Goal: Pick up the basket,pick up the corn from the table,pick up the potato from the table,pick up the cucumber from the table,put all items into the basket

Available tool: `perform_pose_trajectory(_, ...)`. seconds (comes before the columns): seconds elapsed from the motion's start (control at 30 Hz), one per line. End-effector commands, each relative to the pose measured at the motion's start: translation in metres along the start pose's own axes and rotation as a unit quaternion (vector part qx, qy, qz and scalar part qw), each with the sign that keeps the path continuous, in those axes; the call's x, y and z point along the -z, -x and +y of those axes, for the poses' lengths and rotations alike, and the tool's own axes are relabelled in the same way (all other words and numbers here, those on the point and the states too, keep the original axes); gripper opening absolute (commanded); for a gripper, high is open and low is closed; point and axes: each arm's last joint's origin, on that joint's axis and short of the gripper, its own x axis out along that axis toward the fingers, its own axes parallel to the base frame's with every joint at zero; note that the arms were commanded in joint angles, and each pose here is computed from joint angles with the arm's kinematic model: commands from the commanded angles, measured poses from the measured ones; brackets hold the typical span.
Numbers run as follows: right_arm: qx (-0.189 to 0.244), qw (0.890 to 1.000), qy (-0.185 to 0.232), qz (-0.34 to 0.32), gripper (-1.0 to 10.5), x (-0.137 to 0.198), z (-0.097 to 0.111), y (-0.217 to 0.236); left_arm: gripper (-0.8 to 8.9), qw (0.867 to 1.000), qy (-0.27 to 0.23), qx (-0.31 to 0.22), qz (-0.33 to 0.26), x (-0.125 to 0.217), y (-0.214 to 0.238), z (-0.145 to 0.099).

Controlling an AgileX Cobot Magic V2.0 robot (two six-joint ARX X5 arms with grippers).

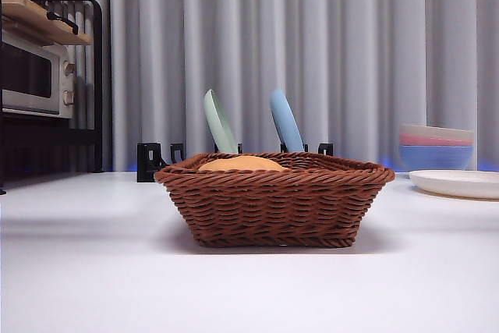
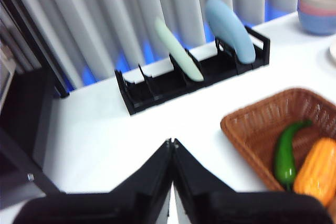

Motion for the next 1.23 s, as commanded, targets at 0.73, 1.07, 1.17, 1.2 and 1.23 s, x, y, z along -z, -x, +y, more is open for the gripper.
perform_pose_trajectory(0.73,0.099,0.985,-0.143,-0.005,0.0,0.104,-0.007,0.049,-0.03,0.999,0.041,0.015,0.031,0.078,0.025,-0.004)
perform_pose_trajectory(1.07,0.100,0.985,-0.143,-0.006,0.0,0.104,-0.007,0.049,-0.03,0.997,0.069,-0.001,-0.023,0.083,0.049,0.012)
perform_pose_trajectory(1.17,0.100,0.985,-0.142,-0.005,0.0,0.104,-0.007,0.049,-0.03,0.990,0.088,-0.063,-0.086,0.091,0.051,0.021)
perform_pose_trajectory(1.2,0.099,0.985,-0.142,-0.005,0.0,0.104,-0.007,0.048,-0.03,0.987,0.091,-0.081,-0.100,0.096,0.050,0.023)
perform_pose_trajectory(1.23,0.099,0.985,-0.142,-0.004,0.0,0.104,-0.007,0.048,-0.03,0.984,0.092,-0.099,-0.114,0.104,0.047,0.025)
